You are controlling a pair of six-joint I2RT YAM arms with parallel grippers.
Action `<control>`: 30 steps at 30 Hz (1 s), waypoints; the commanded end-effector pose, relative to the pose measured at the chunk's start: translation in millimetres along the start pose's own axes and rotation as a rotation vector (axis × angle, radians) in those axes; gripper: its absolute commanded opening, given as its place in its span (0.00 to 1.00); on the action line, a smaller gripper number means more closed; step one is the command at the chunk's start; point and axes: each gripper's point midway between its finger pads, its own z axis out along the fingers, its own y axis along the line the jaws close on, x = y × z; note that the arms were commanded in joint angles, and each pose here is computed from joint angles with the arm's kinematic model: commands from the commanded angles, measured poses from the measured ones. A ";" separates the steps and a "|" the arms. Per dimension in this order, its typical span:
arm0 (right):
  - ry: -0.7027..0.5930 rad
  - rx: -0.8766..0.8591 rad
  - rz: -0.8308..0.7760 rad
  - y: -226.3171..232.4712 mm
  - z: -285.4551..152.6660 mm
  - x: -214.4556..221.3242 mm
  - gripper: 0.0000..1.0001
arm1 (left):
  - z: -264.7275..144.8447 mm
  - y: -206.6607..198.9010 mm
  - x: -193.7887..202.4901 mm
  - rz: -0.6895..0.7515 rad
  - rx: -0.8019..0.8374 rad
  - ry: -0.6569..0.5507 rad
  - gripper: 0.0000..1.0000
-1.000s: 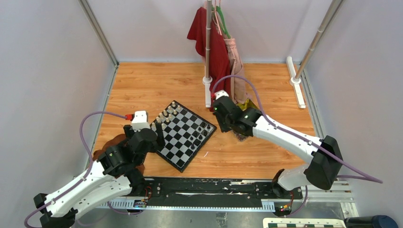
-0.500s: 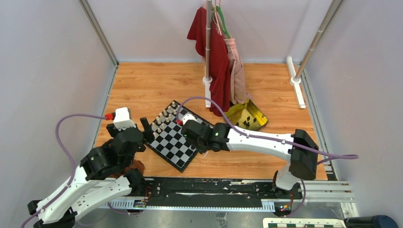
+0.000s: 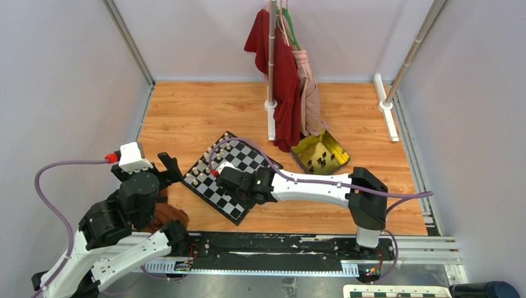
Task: Set up the chess pieces on the board
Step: Place the chess piece on the chessboard.
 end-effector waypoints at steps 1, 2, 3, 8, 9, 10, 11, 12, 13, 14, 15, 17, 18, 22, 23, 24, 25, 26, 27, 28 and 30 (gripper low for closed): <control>0.047 -0.042 -0.045 14.2 6.5 4.2 0.00 | -2.8 18.5 3.5 -0.008 -0.037 -0.025 1.00; 0.051 -0.047 -0.049 15.6 8.5 4.1 0.00 | -3.1 19.8 4.1 -0.008 -0.039 -0.027 1.00; 0.058 -0.049 -0.051 16.5 12.2 4.4 0.00 | -3.7 21.3 4.2 -0.013 -0.039 -0.029 1.00; 0.073 -0.060 -0.068 21.1 20.9 3.2 0.00 | -2.9 22.4 7.1 -0.003 -0.045 -0.026 1.00; 0.074 -0.063 -0.073 22.4 23.0 2.6 0.00 | -2.6 22.2 7.8 -0.003 -0.045 -0.026 1.00; 0.074 -0.064 -0.075 22.7 23.6 1.4 0.00 | -2.4 22.3 8.5 -0.001 -0.046 -0.025 1.00; 0.080 -0.064 -0.080 23.2 26.1 2.1 0.00 | -2.2 22.3 9.2 0.001 -0.046 -0.024 1.00; 0.083 -0.064 -0.082 23.8 27.6 1.9 0.00 | -2.1 22.5 9.7 0.002 -0.046 -0.024 1.00; 0.086 -0.066 -0.085 24.3 28.7 1.6 0.00 | -2.1 22.4 9.9 0.004 -0.046 -0.023 1.00; 0.089 -0.068 -0.088 25.1 29.9 1.6 0.00 | -2.2 22.9 9.9 0.003 -0.046 -0.024 1.00; 0.091 -0.067 -0.091 24.6 31.2 1.8 0.00 | -2.4 23.2 9.7 0.004 -0.047 -0.024 1.00; 0.097 -0.069 -0.092 24.8 33.9 2.1 0.00 | -2.7 24.2 9.1 0.005 -0.049 -0.025 1.00; 0.098 -0.070 -0.091 24.9 34.9 2.0 0.00 | -2.9 24.4 9.2 0.005 -0.050 -0.024 1.00; 0.112 -0.072 -0.083 22.4 40.0 5.0 0.00 | -3.6 25.3 8.9 0.001 -0.049 -0.023 1.00; 0.114 -0.071 -0.082 21.4 41.0 5.3 0.00 | -3.9 25.5 8.6 0.000 -0.048 -0.023 1.00; 0.116 -0.071 -0.080 20.3 42.1 5.7 0.00 | -4.0 25.6 8.4 0.000 -0.048 -0.023 1.00; 0.118 -0.073 -0.076 19.3 43.3 6.2 0.00 | -4.2 25.4 8.1 -0.003 -0.047 -0.023 1.00; 0.120 -0.073 -0.073 18.2 44.6 6.8 0.00 | -4.2 25.7 8.0 -0.002 -0.048 -0.024 1.00; 0.122 -0.074 -0.072 17.2 45.4 7.1 0.00 | -4.4 25.7 7.6 -0.004 -0.047 -0.024 1.00; 0.122 -0.076 -0.071 16.9 46.4 7.1 0.00 | -4.3 25.6 7.6 -0.003 -0.048 -0.024 1.00; 0.124 -0.077 -0.070 15.1 48.3 7.5 0.00 | -4.4 25.3 7.3 -0.003 -0.047 -0.023 1.00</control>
